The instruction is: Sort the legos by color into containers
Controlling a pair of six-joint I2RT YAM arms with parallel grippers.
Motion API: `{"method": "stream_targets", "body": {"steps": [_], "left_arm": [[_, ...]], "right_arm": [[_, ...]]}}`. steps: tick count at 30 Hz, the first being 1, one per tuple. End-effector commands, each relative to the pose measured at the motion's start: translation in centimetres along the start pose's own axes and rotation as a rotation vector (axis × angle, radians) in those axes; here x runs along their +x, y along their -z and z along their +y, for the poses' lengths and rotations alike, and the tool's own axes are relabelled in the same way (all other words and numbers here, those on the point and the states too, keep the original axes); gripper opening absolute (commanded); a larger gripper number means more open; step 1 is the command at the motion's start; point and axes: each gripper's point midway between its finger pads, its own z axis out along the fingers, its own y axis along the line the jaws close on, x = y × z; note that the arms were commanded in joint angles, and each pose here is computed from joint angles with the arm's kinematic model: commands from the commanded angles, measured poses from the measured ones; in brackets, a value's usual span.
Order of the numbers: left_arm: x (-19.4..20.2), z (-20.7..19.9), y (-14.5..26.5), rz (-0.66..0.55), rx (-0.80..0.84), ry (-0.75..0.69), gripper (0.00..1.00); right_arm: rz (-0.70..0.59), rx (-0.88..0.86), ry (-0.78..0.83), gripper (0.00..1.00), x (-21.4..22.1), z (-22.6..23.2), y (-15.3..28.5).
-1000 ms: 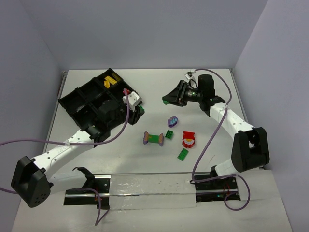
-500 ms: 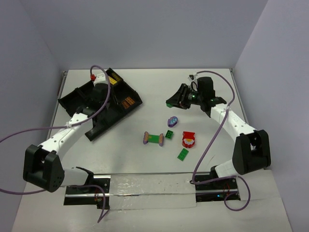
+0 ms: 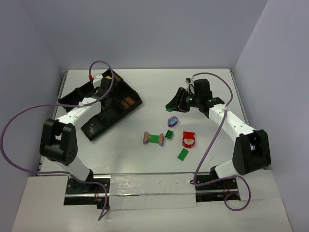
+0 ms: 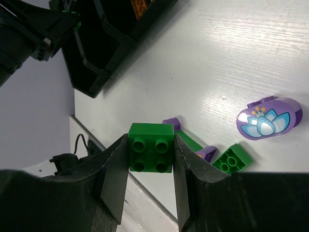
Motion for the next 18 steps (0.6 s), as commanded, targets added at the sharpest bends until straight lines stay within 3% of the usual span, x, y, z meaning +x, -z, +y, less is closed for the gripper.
{"method": "stream_targets", "body": {"steps": [1, 4, 6, 10, 16, 18], "left_arm": [[-1.8, 0.1, -0.2, -0.017, -0.004, 0.063, 0.53], [-1.5, 0.0, -0.2, -0.005, 0.004, 0.057, 0.74], [-1.5, 0.1, 0.0, -0.002, 0.009, 0.056, 0.79], [-2.5, 0.2, 1.1, -0.019, 0.015, 0.064, 0.82], [-6.8, 0.9, 5.9, -0.081, 0.049, 0.106, 0.82], [-8.2, 1.4, 7.4, -0.111, 0.056, 0.13, 0.82]], "right_arm": [[-0.047, -0.006, 0.071, 0.09, -1.3, 1.6, 0.9], [-0.041, -0.004, 0.084, 0.1, -1.3, 2.1, 0.5], [-0.038, 0.021, 0.104, 0.1, -1.2, 2.5, 0.1], [-0.063, 0.153, 0.202, 0.14, -1.3, 4.0, -1.1], [-0.031, 0.15, 0.318, 0.14, 0.2, 9.5, -5.2], [-0.007, 0.178, 0.33, 0.14, 0.8, 9.2, -7.1]]}}
